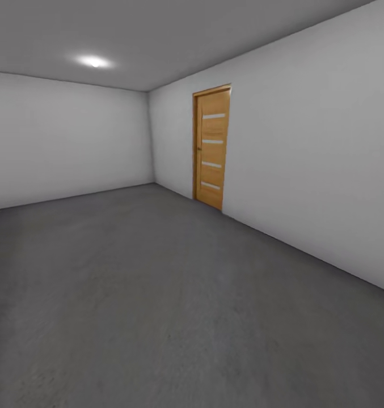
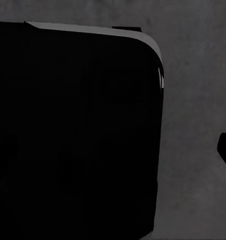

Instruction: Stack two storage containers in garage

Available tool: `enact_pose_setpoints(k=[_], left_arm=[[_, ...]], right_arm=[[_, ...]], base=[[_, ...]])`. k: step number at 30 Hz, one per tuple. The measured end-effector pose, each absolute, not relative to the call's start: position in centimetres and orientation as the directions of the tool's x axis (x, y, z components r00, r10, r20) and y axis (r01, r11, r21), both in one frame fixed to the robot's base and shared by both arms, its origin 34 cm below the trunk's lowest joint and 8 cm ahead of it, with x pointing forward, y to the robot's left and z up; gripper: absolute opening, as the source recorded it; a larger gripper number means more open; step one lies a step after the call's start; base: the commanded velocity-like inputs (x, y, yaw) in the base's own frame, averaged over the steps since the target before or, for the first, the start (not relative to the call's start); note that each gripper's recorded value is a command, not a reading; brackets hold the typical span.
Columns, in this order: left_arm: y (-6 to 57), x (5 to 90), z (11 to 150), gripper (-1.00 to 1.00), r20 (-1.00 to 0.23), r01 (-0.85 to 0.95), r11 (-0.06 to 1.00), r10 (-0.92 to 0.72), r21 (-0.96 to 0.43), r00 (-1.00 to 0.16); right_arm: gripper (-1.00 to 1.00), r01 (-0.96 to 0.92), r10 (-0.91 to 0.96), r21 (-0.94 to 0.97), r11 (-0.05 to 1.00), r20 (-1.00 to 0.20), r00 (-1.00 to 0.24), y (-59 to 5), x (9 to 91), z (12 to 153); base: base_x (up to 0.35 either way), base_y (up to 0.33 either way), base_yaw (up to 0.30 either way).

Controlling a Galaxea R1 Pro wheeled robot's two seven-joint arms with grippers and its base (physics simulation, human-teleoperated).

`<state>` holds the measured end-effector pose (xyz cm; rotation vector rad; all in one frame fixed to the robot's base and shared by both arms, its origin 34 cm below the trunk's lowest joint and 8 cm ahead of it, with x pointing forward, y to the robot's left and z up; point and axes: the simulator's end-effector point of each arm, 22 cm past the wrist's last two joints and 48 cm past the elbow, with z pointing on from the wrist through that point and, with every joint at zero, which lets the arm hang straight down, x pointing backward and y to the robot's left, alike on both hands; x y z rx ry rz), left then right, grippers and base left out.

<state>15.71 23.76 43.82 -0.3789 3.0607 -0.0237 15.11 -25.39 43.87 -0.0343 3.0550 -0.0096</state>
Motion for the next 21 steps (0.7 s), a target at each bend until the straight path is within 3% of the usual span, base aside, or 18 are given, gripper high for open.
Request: enact_pose_setpoints(k=[8, 21], left_arm=[[23.76, 15.7, 43.82, 1.0, -0.055, -0.244, 0.969, -0.245, -0.022, -0.968], [23.75, 15.67, 43.82, 1.0, -0.053, -0.244, 0.97, -0.245, -0.022, -0.968]], right_arm=[[1.0, -0.02, -0.021, -0.009, 1.0, -0.083, -0.996, -25.53, 15.04, 43.86], [1.0, -0.019, -0.02, -0.013, 1.0, -0.084, -0.996, -25.78, 15.06, 43.87]], base=[[0.322, 0.0, 0.248], [0.322, 0.0, 0.019]])
